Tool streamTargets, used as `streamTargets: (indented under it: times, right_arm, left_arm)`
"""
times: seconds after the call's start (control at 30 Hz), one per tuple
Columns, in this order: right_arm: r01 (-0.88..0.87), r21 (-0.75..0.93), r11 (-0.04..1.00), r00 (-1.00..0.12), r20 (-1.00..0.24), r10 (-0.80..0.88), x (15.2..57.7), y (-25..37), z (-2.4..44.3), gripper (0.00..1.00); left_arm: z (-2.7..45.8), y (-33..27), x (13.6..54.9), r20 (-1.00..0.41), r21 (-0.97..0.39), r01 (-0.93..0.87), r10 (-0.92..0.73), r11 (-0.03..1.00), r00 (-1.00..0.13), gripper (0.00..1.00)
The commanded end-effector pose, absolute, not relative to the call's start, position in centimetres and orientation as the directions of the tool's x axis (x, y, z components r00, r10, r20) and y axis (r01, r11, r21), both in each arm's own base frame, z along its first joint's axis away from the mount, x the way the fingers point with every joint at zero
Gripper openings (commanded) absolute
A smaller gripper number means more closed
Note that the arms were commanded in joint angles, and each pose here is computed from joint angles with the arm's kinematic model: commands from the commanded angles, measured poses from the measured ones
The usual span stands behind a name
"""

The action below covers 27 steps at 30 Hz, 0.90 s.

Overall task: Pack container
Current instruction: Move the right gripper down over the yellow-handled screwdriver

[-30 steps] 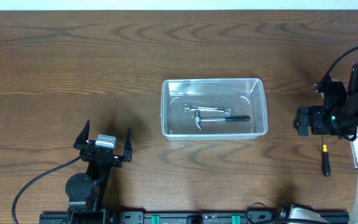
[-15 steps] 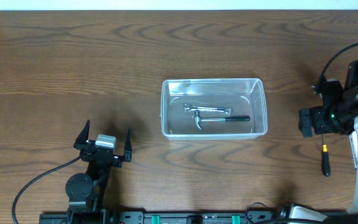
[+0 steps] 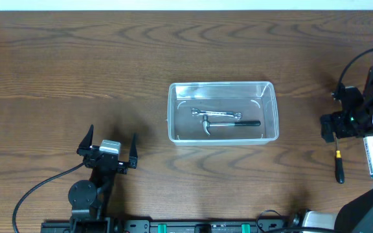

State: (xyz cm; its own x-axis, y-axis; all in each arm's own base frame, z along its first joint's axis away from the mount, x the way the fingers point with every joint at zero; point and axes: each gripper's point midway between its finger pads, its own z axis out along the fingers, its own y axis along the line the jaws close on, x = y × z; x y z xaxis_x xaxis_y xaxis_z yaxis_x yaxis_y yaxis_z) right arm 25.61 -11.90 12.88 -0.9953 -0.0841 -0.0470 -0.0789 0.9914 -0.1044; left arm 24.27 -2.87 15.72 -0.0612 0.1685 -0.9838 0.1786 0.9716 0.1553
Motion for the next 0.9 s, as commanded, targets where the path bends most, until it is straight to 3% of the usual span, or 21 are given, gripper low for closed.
streamTargets:
  times: [0.0, 0.33, 0.47, 0.67, 0.87]
  right_arm:
    - [-0.076, -0.111, 0.991, -0.996, -0.048, -0.082, 25.3, -12.7, 12.8, 0.99]
    - [-0.082, -0.151, 0.985, -0.99, -0.104, -0.098, 23.9, -12.5, 14.7, 0.99]
    - [-0.056, -0.14, 0.989, -0.994, -0.086, -0.069, 21.6, -12.2, 13.6, 0.99]
    - [0.032, -0.171, 0.985, -0.987, -0.163, 0.004, 20.3, -13.3, 11.9, 0.99]
    - [0.068, -0.067, 0.995, -0.963, -0.264, 0.048, 21.0, -13.3, 9.8, 0.99]
  left_arm:
    - [14.1, -2.8, 24.2, -0.981, 0.142, 0.185, 0.163, 0.973, -0.107, 0.98]
    - [14.1, -2.8, 24.2, -0.981, 0.142, 0.184, 0.163, 0.973, -0.107, 0.98]
    - [14.1, -2.8, 24.2, -0.981, 0.142, 0.185, 0.163, 0.973, -0.107, 0.98]
    - [14.1, -2.8, 24.2, -0.981, 0.142, 0.185, 0.163, 0.973, -0.107, 0.98]
    - [14.1, -2.8, 24.2, -0.981, 0.142, 0.185, 0.163, 0.973, -0.107, 0.98]
